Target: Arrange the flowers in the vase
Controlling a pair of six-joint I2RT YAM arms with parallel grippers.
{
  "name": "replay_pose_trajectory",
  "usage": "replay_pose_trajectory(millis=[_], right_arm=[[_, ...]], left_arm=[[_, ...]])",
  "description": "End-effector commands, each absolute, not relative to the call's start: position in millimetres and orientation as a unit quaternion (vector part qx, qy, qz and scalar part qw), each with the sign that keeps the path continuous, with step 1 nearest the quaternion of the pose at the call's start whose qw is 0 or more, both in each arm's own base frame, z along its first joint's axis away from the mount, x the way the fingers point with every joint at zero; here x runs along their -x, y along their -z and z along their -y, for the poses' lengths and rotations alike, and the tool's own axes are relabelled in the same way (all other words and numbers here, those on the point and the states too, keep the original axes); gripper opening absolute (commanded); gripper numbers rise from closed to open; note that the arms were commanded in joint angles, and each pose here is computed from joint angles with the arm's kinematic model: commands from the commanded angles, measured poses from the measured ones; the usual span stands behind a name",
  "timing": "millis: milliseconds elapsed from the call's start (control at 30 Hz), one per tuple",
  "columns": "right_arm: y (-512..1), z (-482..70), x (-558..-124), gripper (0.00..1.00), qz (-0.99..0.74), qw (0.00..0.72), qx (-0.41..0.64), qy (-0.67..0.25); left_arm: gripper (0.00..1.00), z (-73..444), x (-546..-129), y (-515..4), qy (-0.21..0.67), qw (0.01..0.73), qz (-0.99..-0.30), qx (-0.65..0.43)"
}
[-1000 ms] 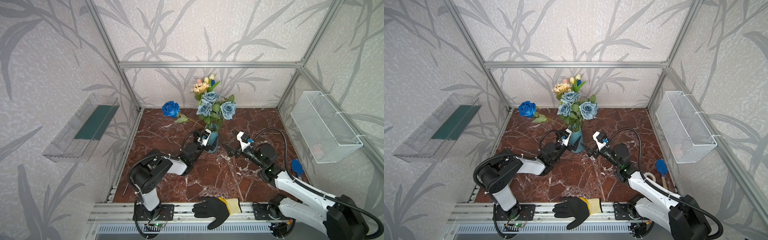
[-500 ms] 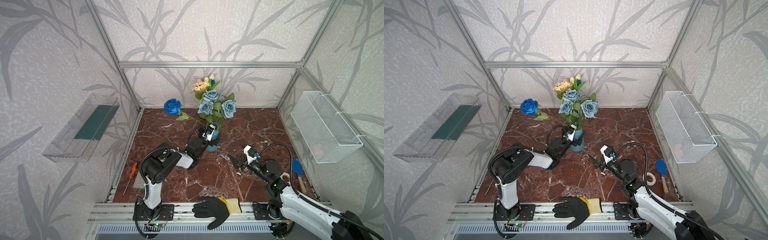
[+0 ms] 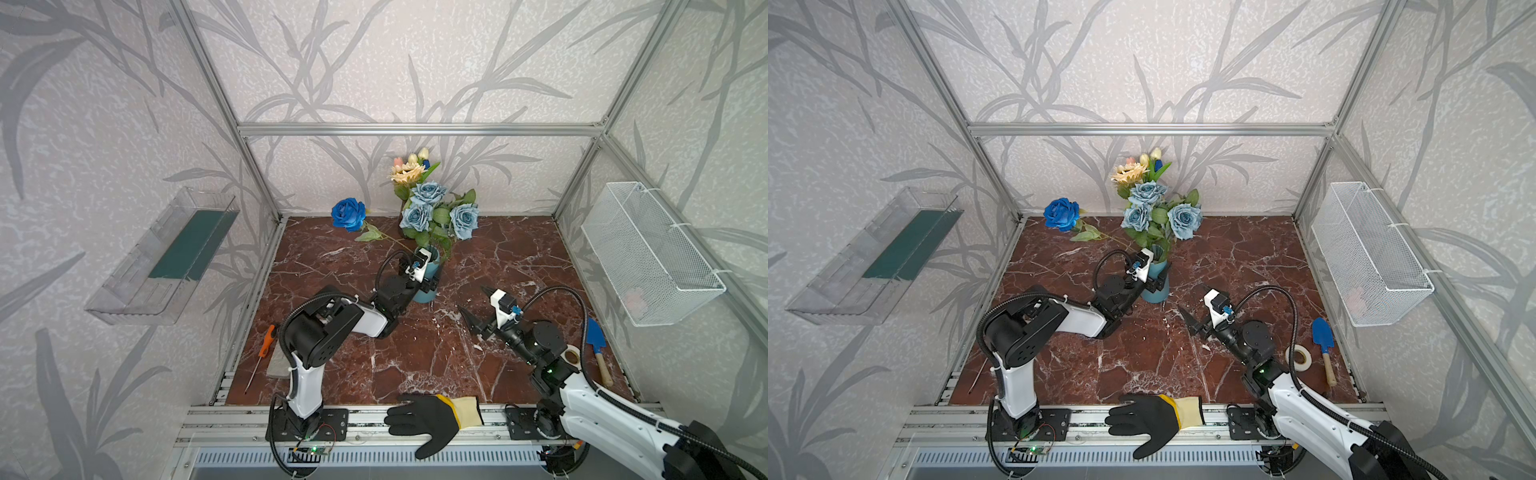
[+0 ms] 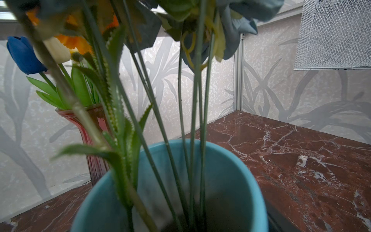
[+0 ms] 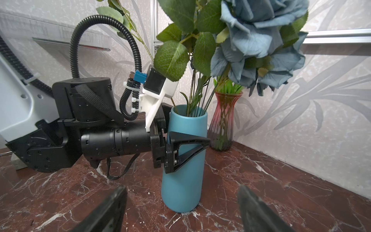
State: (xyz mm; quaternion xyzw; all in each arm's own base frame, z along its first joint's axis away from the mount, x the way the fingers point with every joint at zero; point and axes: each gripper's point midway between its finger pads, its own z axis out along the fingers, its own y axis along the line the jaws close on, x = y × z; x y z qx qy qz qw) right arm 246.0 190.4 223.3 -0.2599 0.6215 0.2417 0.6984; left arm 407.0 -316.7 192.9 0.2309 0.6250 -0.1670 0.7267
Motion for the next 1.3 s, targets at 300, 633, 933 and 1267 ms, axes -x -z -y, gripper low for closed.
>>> replay_pose_trajectory(millis=[300,633,933,1267], right_arm=[[-221,-195,-251,0.87,-0.625,0.696,0.257,-0.243],[-219,-197,-253,0.87,-0.628,0.691,0.261,-0.244],[-220,-197,-252,0.86,-0.627,0.691,0.265,-0.242],[-220,-198,-252,0.86,-0.625,0.692,0.267,-0.242]], left_arm=[[0.23,290,-415,-194,0.126,0.748,-0.615,-0.214],[0.00,249,-439,-211,0.110,0.764,-0.606,-0.193],[0.00,186,-488,-223,0.072,0.782,-0.599,-0.159],[0.00,127,-556,-223,0.045,0.795,-0.593,-0.122]])
